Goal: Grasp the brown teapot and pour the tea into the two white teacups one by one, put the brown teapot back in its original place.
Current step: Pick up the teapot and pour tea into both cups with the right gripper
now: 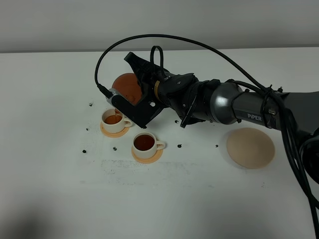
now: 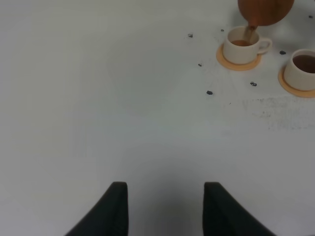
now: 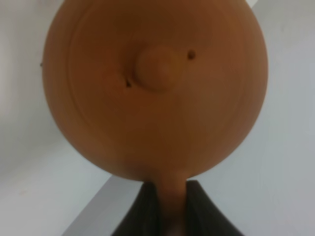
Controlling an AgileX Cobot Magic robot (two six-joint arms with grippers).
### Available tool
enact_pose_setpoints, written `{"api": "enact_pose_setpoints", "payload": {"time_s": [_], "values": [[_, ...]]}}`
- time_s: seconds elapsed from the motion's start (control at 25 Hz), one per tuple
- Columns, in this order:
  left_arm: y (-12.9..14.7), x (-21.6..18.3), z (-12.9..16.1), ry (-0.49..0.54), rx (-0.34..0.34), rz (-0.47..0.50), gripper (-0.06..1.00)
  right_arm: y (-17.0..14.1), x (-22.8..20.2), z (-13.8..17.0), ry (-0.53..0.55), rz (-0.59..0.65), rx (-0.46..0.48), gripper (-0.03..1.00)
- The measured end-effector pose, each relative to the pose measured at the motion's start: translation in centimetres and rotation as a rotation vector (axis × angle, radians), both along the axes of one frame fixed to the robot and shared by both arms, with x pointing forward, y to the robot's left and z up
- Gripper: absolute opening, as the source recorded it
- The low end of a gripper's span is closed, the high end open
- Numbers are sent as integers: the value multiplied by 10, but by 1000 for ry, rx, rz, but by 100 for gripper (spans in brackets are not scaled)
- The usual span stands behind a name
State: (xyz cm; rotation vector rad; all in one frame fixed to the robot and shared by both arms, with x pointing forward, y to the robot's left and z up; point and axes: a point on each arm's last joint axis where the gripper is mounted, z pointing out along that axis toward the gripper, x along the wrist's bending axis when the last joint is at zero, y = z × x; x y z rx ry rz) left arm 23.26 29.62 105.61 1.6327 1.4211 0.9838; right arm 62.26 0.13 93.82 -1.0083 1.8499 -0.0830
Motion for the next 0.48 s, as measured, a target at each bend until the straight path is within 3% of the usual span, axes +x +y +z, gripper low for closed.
{"api": "enact_pose_setpoints", "payload": {"time_s": [0.48], "values": [[0,0,0,0,0,0,37,0,1,1,-3,0,2,9]]}}
